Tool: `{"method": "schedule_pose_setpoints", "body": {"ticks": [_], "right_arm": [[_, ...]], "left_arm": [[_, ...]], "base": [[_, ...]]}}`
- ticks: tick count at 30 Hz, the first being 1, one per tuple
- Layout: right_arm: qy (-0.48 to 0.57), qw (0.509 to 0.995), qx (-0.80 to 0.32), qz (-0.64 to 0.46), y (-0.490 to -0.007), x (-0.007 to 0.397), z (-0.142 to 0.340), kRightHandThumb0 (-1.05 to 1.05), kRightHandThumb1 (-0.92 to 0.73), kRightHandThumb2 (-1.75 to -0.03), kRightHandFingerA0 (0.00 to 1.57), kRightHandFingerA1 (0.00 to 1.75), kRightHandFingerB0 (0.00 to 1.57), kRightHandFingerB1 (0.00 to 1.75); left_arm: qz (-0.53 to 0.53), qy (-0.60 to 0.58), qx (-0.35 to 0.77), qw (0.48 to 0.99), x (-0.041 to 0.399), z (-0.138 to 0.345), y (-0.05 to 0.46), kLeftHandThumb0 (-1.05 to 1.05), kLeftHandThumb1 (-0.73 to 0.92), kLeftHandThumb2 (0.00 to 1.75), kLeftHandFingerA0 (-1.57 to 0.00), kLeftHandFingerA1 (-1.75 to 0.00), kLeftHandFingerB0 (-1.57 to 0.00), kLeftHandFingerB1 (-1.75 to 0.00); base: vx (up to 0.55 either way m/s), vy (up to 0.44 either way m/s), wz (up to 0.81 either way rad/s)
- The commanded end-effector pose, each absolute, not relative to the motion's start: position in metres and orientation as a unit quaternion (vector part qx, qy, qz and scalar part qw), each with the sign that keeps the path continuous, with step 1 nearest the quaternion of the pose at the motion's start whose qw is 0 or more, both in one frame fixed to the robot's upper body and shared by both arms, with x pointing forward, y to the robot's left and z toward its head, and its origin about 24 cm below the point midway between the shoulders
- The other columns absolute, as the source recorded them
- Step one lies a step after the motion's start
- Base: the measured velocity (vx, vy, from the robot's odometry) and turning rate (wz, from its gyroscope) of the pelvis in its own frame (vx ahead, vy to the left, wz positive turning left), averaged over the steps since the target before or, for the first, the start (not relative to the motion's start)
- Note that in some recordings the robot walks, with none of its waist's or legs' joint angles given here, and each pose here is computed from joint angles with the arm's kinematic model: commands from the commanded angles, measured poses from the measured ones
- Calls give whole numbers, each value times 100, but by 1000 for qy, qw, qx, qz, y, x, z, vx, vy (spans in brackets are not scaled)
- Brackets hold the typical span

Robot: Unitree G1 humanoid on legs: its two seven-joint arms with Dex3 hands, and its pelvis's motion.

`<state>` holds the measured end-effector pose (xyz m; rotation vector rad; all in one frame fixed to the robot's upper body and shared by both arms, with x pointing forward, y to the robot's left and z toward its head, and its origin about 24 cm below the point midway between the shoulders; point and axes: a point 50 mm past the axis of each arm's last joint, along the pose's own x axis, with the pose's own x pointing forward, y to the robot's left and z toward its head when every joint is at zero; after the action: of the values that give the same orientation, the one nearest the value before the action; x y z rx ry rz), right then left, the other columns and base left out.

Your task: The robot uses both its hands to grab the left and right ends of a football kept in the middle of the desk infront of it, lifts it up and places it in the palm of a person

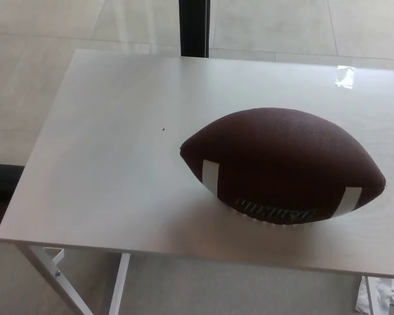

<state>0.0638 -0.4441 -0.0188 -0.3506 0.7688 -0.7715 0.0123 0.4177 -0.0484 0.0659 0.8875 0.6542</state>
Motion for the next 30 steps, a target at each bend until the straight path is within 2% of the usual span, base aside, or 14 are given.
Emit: {"method": "schedule_pose_setpoints", "body": {"ticks": [1,3,5,7,10,11,12,16,17,25,26,27,28,30], "right_arm": [[216,860,-101,-452,-469,67,29,-83,-86,-66,24,45,7,24],[166,847,-79,-499,-475,70,41,-90,-84,-66,32,43,11,24],[80,844,-46,-528,-477,81,68,-101,-79,-115,23,52,8,6],[23,849,-33,-527,-475,92,93,-98,-76,-88,25,48,9,22],[-8,856,-20,-516,-472,100,106,-94,-91,-67,30,42,3,28],[-44,860,-8,-508,-470,109,118,-98,-74,-111,27,51,8,32],[-82,869,-7,-488,-458,124,137,-95,-88,-67,35,41,20,30],[-137,895,-21,-423,-428,153,164,-96,-90,-68,35,43,18,31],[-147,899,-21,-412,-420,160,169,-101,-75,-112,34,52,16,44],[-137,936,-44,-322,-367,213,155,-93,-90,-67,33,92,20,48],[-132,938,-51,-316,-354,220,144,-92,-69,-114,47,87,20,64],[-135,938,-58,-314,-346,224,137,-101,-88,-69,32,99,22,68],[-131,940,-64,-309,-342,226,134,-105,-74,-119,38,89,11,65],[-90,953,-67,-282,-323,237,116,-105,-73,-124,39,94,0,64]], "left_arm": [[344,262,-22,901,19,-7,436,-89,83,65,-53,-74,-30,-55],[378,199,-4,904,29,6,436,-82,69,107,-49,-76,-20,-59],[407,111,10,907,46,32,441,-84,92,68,-40,-78,-17,-56],[398,56,14,916,69,62,444,-85,73,114,-44,-77,-20,-61],[379,26,36,924,85,80,442,-92,92,70,-42,-79,-17,-59],[358,-6,50,933,102,100,438,-95,90,67,-51,-72,-26,-61],[314,-59,61,946,124,127,422,-91,91,66,-58,-58,-33,-55],[211,-136,83,965,156,165,379,-96,69,113,-56,-53,-39,-47],[185,-145,86,968,164,172,366,-94,83,67,-64,-39,-49,-35],[25,-149,77,986,202,162,273,-84,89,67,-34,-47,-18,-37],[-16,-123,57,991,206,148,250,-85,74,103,-24,-53,-13,-45],[-41,-110,52,992,208,140,235,-84,77,105,-23,-53,-11,-45],[-51,-101,49,992,207,135,228,-84,92,73,-26,-45,-11,-33],[-95,-59,43,993,208,111,200,-83,92,79,-24,-47,-9,-32]], "base": [[0,0,0],[0,0,0],[0,0,0],[0,0,0],[0,0,0],[0,0,0],[0,0,0],[0,0,0],[0,0,0],[0,0,0],[0,0,0],[0,0,0],[0,0,0],[0,0,0]]}}
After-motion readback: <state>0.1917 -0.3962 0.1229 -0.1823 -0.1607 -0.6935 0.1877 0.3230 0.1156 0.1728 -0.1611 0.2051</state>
